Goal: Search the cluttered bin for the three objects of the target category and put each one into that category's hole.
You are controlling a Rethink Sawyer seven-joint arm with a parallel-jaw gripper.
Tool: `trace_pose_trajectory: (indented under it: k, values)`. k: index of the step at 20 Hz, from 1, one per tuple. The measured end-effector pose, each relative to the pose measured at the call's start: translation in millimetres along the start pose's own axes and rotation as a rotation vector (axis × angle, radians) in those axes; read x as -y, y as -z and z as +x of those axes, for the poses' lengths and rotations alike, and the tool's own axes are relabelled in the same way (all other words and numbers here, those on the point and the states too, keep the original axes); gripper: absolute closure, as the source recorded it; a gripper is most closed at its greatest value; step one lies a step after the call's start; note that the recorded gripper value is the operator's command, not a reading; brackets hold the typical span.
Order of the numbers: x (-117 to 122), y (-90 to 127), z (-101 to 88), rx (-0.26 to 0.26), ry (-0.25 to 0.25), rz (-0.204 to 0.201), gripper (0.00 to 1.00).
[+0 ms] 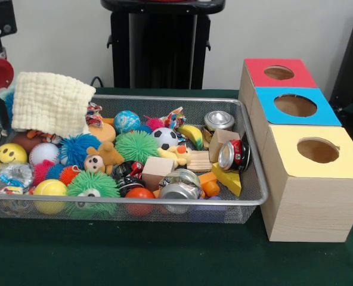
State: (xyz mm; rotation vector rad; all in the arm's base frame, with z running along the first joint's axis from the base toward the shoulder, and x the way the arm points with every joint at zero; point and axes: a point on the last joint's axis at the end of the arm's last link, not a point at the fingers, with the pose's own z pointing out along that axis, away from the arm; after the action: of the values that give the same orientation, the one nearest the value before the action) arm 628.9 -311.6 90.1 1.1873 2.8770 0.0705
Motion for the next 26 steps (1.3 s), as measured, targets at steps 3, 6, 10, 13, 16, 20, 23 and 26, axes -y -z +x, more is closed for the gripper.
trace_pose_trajectory:
  k: [3, 6, 10, 13, 16, 20, 23, 26]
  values:
    - [3.6, -1.2, -1.0, 0.002, 0.001, 0.006, 0.00]
    - [1.7, -7.9, 3.6, -0.005, 0.014, 0.015, 0.00]
    - [-8.7, -18.8, 13.5, -0.010, 0.046, 0.033, 0.00]
    - [-18.8, -30.1, 21.7, -0.013, 0.066, 0.037, 0.00]
    - [-26.9, -44.8, 30.1, -0.019, 0.079, 0.037, 0.00]
    - [-28.5, -58.5, 35.9, -0.028, 0.082, 0.039, 0.00]
    - [-22.8, -75.3, 38.3, -0.045, 0.073, 0.050, 0.00]
    - [-13.5, -87.8, 34.1, -0.051, 0.057, 0.060, 0.00]
